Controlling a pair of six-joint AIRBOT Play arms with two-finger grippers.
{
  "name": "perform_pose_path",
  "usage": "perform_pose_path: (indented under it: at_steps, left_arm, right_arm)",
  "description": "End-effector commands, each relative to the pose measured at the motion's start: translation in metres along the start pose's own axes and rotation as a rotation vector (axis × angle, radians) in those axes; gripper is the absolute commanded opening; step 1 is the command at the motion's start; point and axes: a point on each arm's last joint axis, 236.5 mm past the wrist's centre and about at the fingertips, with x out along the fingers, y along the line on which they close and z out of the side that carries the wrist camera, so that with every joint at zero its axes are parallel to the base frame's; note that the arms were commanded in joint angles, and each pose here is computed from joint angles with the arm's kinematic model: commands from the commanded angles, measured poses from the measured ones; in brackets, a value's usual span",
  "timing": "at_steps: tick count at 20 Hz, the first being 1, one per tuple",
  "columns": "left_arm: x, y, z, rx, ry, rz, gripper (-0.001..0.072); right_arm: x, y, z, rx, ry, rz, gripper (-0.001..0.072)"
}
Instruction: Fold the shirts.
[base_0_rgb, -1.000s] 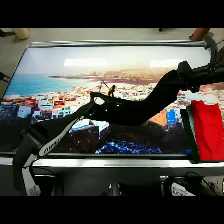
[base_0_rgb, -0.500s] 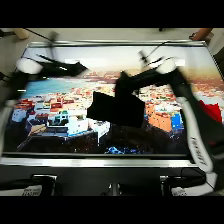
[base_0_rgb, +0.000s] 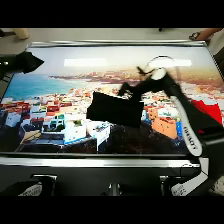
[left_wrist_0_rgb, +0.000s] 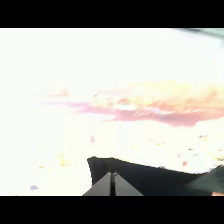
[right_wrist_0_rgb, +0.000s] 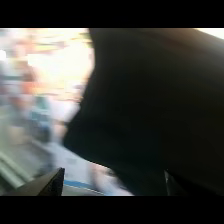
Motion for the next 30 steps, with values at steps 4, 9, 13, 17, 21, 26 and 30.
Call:
perform_pose_path:
  at_steps: [4, 9, 13, 17, 21, 26, 30]
  left_arm:
    - [0.020, 0.013, -0.049, -0.014, 0.129, 0.028, 0.0029]
    - [0.026, 0.000, -0.054, -0.001, 0.140, 0.004, 0.0029]
    - [0.026, 0.001, -0.050, -0.002, 0.121, 0.008, 0.0029]
    - [0.027, 0.005, -0.048, 0.006, 0.115, 0.019, 0.0029]
    - [0.031, 0.008, -0.047, 0.001, 0.099, 0.024, 0.0029]
    - [0.038, 0.014, -0.056, -0.006, 0.111, 0.031, 0.0029]
    - [0.044, 0.020, -0.069, 0.005, 0.138, 0.036, 0.0029]
  right_arm:
    - [-0.023, -0.151, -0.068, 0.215, 0.205, -0.230, 0.0669]
    - [0.036, -0.120, -0.046, 0.210, 0.079, -0.087, 0.0514]
    - [-0.015, -0.081, 0.014, 0.161, -0.081, 0.087, 0.0020]
    - [-0.179, -0.103, 0.062, 0.219, -0.303, 0.068, 0.0016]
    - [-0.316, -0.158, 0.035, 0.315, -0.467, -0.075, 0.0016]
    - [-0.404, -0.194, -0.011, 0.448, -0.612, -0.142, 0.0017]
    - [-0.443, -0.207, -0.048, 0.551, -0.680, -0.160, 0.0017]
